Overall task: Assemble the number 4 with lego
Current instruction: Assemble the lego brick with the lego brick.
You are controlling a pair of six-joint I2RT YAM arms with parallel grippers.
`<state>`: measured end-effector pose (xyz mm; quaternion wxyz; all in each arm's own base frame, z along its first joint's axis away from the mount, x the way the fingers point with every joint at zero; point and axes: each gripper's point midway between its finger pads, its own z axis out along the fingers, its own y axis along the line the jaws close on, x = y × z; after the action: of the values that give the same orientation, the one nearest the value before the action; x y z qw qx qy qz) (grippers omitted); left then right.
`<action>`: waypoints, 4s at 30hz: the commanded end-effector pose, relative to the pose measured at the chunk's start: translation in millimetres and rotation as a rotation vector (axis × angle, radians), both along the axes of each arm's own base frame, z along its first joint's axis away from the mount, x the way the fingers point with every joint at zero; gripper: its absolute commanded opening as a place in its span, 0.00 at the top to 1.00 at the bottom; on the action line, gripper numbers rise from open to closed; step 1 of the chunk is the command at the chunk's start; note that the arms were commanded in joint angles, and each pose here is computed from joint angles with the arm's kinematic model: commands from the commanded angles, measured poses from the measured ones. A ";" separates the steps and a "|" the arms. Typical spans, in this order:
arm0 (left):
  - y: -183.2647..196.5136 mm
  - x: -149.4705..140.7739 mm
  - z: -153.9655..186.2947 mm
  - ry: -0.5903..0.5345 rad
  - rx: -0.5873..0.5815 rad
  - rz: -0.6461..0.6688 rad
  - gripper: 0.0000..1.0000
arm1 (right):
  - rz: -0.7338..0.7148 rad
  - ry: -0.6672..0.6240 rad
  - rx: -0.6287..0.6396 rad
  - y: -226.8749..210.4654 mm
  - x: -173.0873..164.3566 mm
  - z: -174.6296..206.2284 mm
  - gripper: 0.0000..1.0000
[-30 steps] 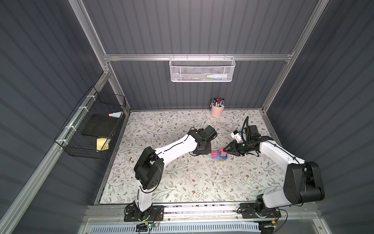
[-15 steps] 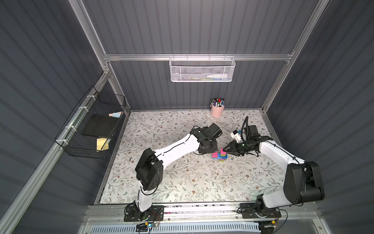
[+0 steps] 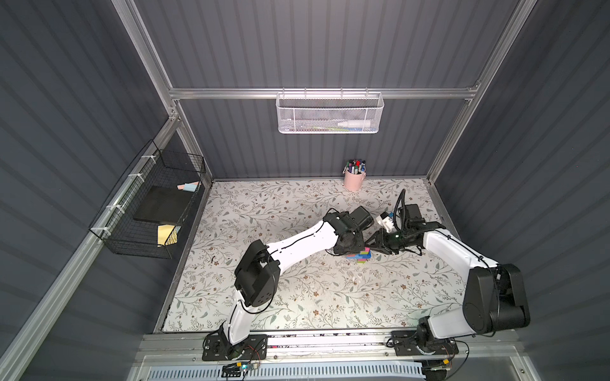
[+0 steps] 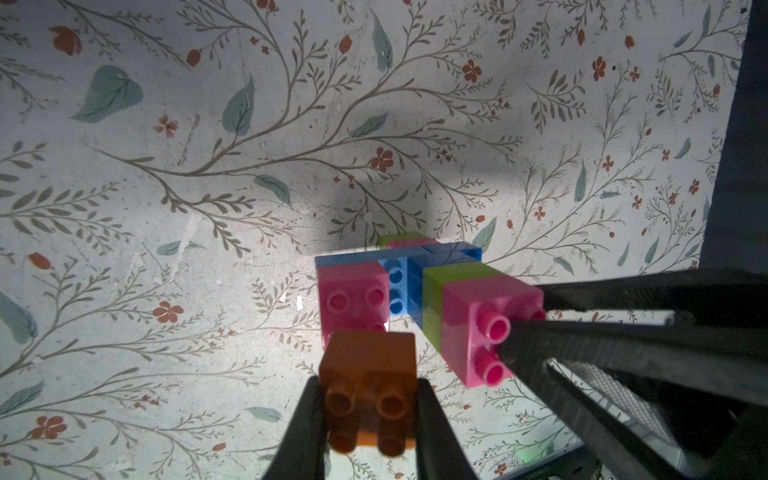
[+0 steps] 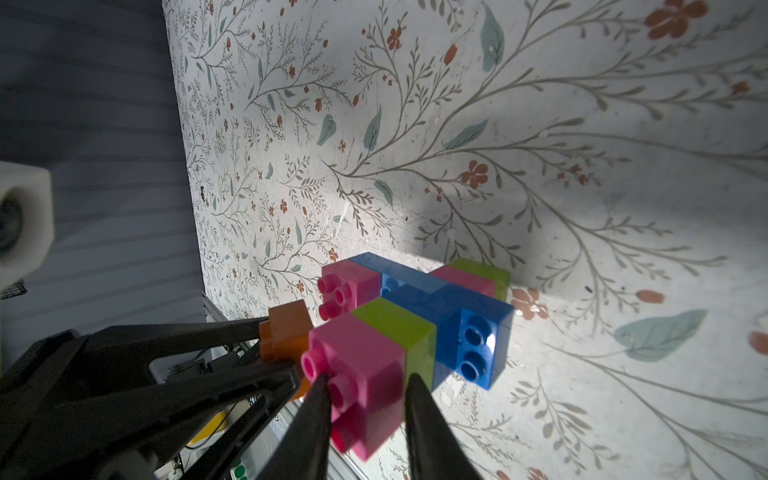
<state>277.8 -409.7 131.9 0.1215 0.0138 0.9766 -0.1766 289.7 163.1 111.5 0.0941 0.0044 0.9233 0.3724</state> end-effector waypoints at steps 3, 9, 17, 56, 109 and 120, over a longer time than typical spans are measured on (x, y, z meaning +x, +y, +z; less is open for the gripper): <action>1.6 7.3 4.4 -0.040 0.064 -0.015 0.82 | -0.032 0.209 -0.226 -31.7 -39.3 -60.6 0.68; 4.7 8.5 -4.3 -0.034 0.127 -0.045 0.82 | -0.031 0.208 -0.226 -31.7 -39.0 -60.4 0.68; 9.2 9.6 -9.6 -0.033 0.185 -0.073 0.82 | -0.031 0.210 -0.226 -31.7 -39.1 -61.3 0.68; 7.5 0.8 -44.1 0.011 0.331 -0.122 0.83 | -0.033 0.218 -0.228 -32.5 -42.3 -61.8 0.69; -8.3 -9.8 -57.0 0.064 0.322 -0.115 0.63 | -0.042 0.207 -0.220 -33.9 -42.2 -58.8 0.68; -8.9 -2.9 -40.4 0.012 0.294 -0.098 0.43 | -0.042 0.203 -0.215 -33.5 -41.7 -58.1 0.68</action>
<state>280.4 -407.5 89.0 0.0995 0.0647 0.9928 -0.0174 289.6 158.5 111.5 0.1020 0.0111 0.9242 0.3680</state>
